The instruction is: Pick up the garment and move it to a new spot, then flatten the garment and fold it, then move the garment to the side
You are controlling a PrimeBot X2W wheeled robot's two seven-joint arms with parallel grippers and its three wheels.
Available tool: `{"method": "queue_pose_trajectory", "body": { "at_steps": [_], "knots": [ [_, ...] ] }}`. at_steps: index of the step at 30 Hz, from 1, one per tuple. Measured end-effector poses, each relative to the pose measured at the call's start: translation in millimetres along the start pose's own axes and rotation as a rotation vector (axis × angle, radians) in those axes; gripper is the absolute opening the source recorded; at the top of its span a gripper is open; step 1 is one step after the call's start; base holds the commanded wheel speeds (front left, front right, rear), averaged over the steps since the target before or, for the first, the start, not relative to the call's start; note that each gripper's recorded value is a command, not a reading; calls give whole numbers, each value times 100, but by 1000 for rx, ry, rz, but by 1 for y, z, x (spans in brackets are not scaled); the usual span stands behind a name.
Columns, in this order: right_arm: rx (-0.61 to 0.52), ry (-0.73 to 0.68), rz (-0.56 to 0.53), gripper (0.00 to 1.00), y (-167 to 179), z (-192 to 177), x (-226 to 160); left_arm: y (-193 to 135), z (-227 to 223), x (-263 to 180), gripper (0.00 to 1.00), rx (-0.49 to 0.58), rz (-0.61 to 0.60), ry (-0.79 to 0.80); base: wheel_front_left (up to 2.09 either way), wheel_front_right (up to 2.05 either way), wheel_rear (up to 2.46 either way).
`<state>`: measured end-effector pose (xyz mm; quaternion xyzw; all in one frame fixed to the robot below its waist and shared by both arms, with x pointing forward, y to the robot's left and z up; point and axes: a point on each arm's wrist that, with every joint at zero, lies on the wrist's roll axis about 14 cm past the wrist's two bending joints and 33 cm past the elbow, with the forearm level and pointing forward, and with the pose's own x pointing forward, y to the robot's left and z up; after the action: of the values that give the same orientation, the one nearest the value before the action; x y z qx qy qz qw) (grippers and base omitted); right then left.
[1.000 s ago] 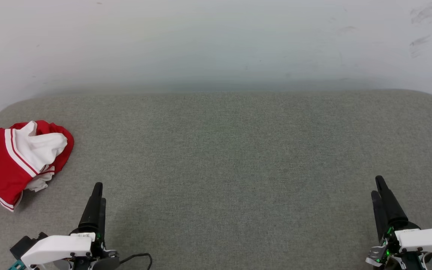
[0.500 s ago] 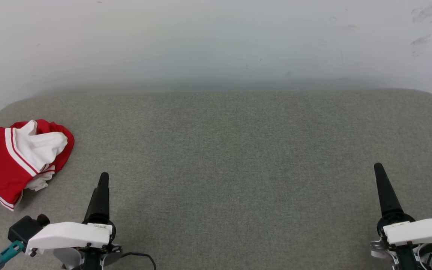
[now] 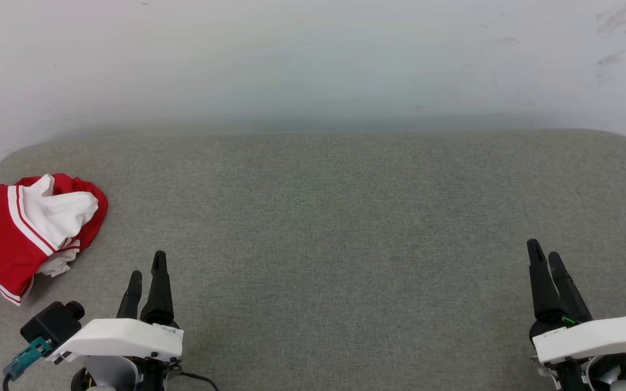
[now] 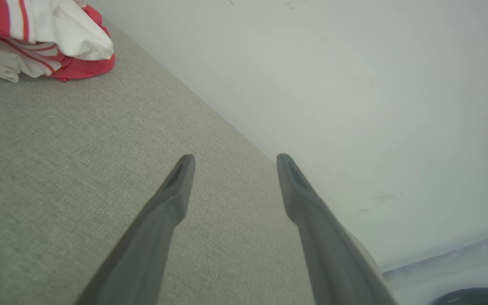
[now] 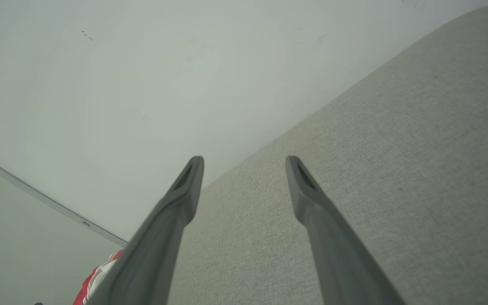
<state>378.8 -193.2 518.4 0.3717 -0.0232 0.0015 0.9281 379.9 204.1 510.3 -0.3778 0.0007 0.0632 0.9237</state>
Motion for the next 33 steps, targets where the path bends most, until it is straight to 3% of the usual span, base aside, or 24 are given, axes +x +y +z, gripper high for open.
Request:
{"method": "queue_pose_trajectory", "body": {
  "at_steps": [20,33],
  "knots": [
    [-288,-24,45,100,10,2,-1,-9,3,-2,100,317,-20,-46,0,0,0],
    [-430,-44,69,100,14,4,-4,-22,3,-5,100,468,-68,-80,0,0,0]
  ]
}}
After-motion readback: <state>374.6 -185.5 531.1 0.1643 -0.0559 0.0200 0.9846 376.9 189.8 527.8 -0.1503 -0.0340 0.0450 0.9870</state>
